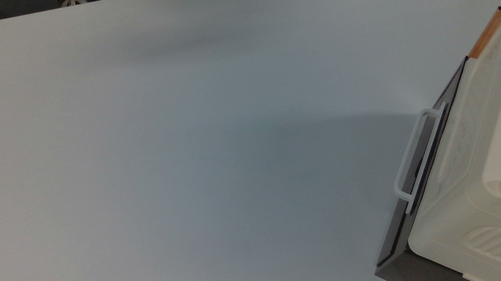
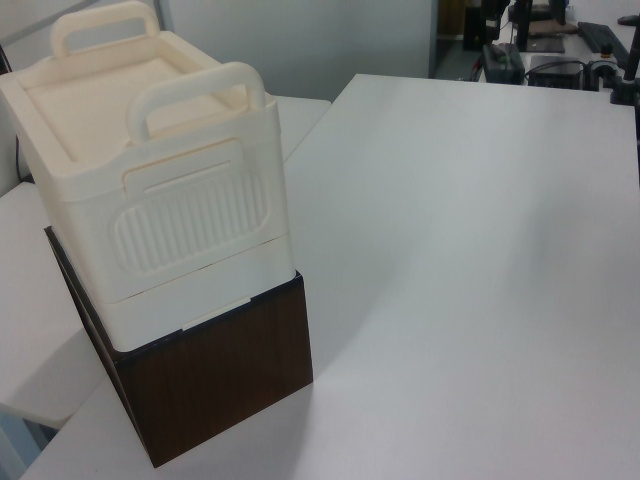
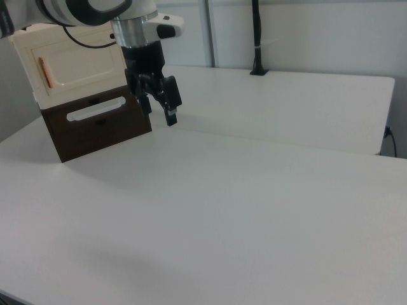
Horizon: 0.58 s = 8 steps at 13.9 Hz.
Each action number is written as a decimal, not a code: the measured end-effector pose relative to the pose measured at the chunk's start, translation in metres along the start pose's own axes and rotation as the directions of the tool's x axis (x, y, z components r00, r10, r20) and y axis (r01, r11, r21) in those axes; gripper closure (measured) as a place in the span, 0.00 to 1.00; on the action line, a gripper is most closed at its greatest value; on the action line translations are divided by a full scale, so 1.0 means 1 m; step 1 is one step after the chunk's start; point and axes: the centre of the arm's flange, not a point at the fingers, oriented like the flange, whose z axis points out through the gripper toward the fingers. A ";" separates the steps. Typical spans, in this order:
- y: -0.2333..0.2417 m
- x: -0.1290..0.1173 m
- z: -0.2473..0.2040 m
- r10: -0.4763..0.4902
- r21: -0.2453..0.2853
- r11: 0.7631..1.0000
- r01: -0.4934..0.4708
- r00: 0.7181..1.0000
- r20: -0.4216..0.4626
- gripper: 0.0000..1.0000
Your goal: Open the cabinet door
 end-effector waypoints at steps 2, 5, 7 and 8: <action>0.001 0.002 0.004 -0.006 -0.018 1.000 0.006 1.000 0.006 0.00; -0.010 0.012 0.025 -0.044 -0.059 0.997 0.047 0.998 0.039 0.00; -0.013 0.013 0.023 -0.048 -0.059 0.997 0.050 0.998 0.036 0.00; -0.012 0.013 0.020 -0.047 -0.058 0.997 0.049 0.998 0.029 0.00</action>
